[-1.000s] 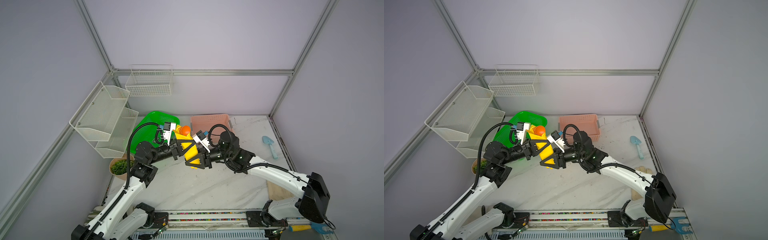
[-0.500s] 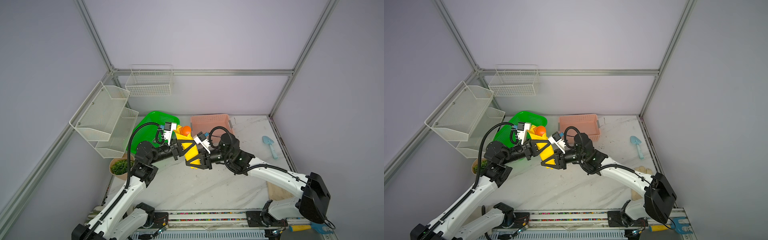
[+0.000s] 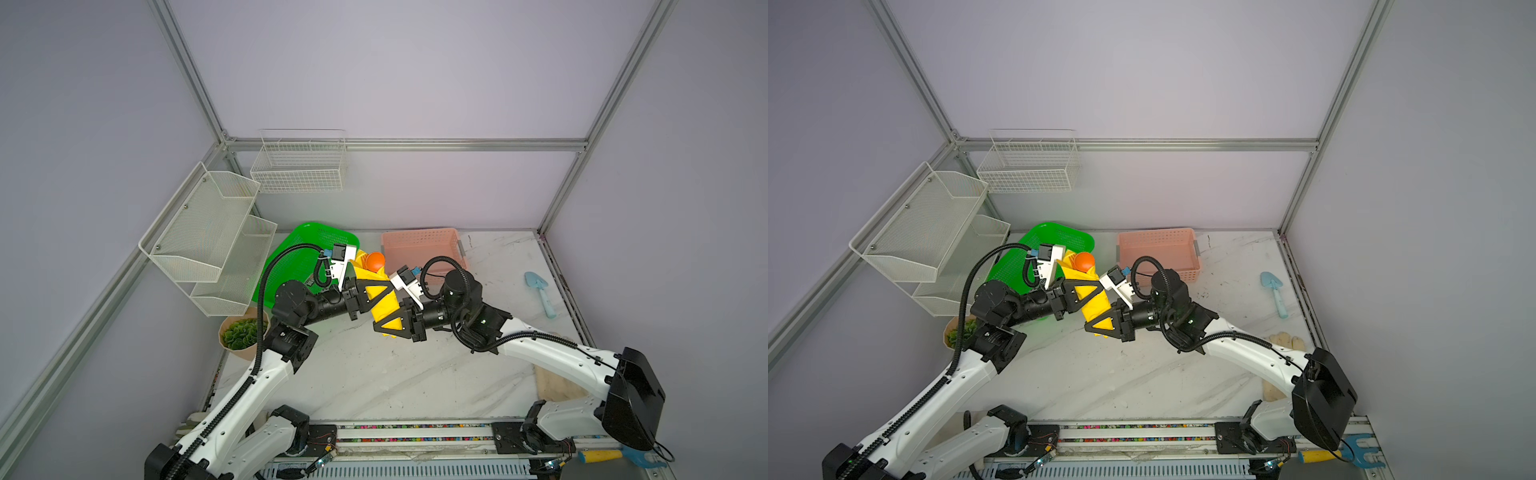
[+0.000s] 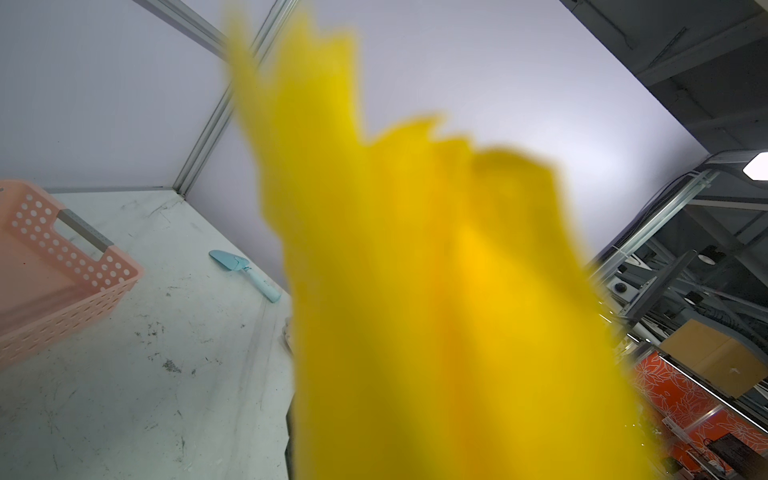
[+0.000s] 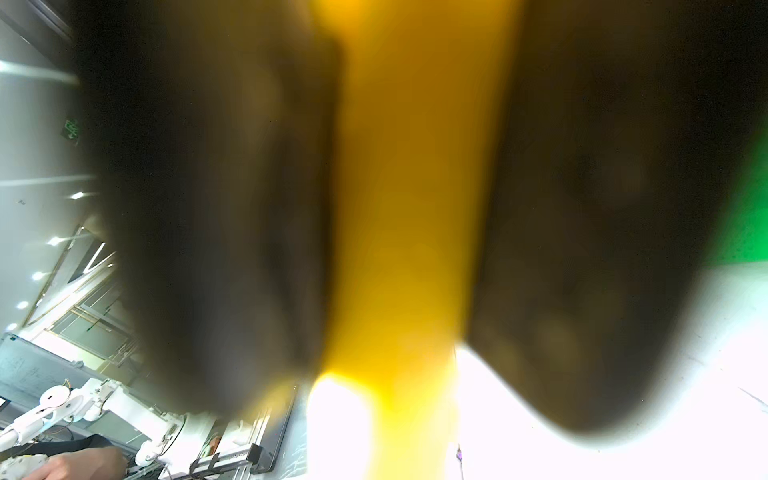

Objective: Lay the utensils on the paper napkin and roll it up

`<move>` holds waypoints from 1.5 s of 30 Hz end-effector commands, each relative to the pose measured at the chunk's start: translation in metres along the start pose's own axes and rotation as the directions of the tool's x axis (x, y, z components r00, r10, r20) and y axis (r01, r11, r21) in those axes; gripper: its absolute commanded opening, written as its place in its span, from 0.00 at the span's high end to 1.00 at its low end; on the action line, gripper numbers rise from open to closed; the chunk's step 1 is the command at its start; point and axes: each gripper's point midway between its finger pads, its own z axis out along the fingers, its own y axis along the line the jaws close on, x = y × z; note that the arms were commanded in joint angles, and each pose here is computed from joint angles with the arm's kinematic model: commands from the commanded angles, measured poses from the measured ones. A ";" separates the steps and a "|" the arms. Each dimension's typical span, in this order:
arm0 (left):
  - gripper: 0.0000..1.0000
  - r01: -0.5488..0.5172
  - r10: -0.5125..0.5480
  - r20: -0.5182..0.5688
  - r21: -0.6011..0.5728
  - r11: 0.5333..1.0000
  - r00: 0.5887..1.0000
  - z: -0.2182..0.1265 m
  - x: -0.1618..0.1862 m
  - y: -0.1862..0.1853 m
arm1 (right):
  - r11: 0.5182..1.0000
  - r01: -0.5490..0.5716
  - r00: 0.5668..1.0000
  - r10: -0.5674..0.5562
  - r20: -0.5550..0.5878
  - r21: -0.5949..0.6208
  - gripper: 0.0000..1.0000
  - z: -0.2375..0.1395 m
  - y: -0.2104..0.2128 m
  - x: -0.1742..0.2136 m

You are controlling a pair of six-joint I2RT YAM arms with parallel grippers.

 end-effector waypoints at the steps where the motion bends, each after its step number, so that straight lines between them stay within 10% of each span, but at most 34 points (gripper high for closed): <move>1: 0.90 -0.121 0.119 0.118 0.008 0.993 0.986 -0.003 -0.047 -0.033 | 0.997 0.056 0.998 -0.055 0.011 -0.051 1.00 -0.006 0.026 -0.003; 6: 0.62 -0.110 0.112 0.124 -0.027 0.994 0.986 -0.005 -0.048 -0.030 | 0.995 0.101 0.994 -0.100 0.043 -0.027 1.00 -0.013 0.038 -0.016; 12: 0.53 -0.107 0.110 0.119 -0.029 0.994 0.987 -0.007 -0.048 -0.033 | 0.994 0.110 0.993 -0.109 0.041 -0.014 1.00 -0.013 0.039 -0.021; 24: 0.98 -0.118 0.119 0.132 -0.012 0.993 0.984 -0.008 -0.048 -0.035 | 0.994 0.105 0.994 -0.104 0.038 -0.007 1.00 -0.009 0.032 -0.022; 37: 1.00 -0.118 0.117 0.137 -0.003 0.993 0.984 -0.006 -0.051 -0.033 | 0.994 0.106 0.994 -0.106 0.026 0.015 1.00 -0.007 0.027 -0.022; 45: 1.00 -0.113 0.111 0.138 0.011 0.994 0.984 -0.005 -0.051 -0.034 | 0.992 0.118 0.992 -0.120 0.042 0.044 0.45 -0.012 0.030 -0.028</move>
